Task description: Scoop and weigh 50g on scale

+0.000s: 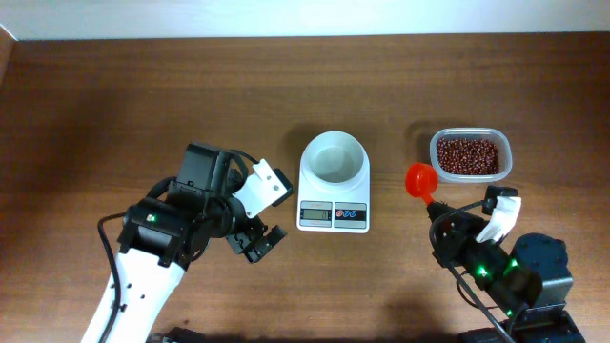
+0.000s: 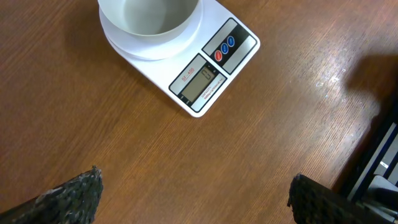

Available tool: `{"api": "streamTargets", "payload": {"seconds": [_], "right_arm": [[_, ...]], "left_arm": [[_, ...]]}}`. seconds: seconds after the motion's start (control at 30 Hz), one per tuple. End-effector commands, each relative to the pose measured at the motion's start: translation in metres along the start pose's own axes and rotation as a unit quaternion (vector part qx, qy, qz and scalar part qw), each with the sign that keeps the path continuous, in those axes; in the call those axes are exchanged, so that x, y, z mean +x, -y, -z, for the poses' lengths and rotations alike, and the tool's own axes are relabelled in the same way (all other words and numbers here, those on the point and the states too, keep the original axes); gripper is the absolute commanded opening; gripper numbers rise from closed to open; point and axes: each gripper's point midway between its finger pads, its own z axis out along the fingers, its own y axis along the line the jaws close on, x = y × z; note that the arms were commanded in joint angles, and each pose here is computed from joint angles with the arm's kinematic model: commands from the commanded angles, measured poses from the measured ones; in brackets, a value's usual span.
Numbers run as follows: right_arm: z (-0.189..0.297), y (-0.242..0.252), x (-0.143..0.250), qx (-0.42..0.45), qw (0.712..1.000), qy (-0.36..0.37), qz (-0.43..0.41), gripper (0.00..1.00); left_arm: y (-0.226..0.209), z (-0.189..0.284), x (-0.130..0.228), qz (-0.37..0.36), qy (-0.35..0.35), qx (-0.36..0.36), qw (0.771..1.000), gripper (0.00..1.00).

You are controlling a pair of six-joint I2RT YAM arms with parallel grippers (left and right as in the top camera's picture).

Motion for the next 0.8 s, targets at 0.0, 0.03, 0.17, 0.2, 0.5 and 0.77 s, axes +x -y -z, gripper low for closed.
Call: {"api": "streamTargets", "payload": {"seconds": [0.0, 0.03, 0.17, 0.2, 0.5, 0.77], "right_arm": [[0.003, 0.001, -0.004, 0.009, 1.0, 0.006, 0.004, 0.04], [0.003, 0.002, -0.003, 0.01, 1.0, 0.003, 0.003, 0.04], [0.003, 0.003, -0.001, 0.012, 1.0, 0.0, 0.002, 0.04], [0.003, 0.005, 0.002, 0.015, 1.0, -0.006, -0.001, 0.04], [0.004, 0.016, 0.015, 0.041, 0.999, -0.031, -0.011, 0.04], [0.01, 0.047, -0.013, 0.136, 0.99, 0.042, -0.001, 0.04]], "left_arm": [[0.0, 0.007, -0.006, -0.01, 0.015, -0.001, 1.0, 0.99], [0.0, 0.007, -0.006, -0.01, 0.015, -0.001, 1.0, 0.99], [0.0, 0.007, -0.006, -0.01, 0.016, -0.001, 1.0, 0.99], [0.0, 0.007, -0.006, -0.01, 0.015, -0.001, 1.0, 0.99], [0.0, 0.007, -0.006, -0.01, 0.015, -0.001, 1.0, 0.99], [0.0, 0.007, -0.006, -0.01, 0.015, -0.001, 1.0, 0.99]]}}
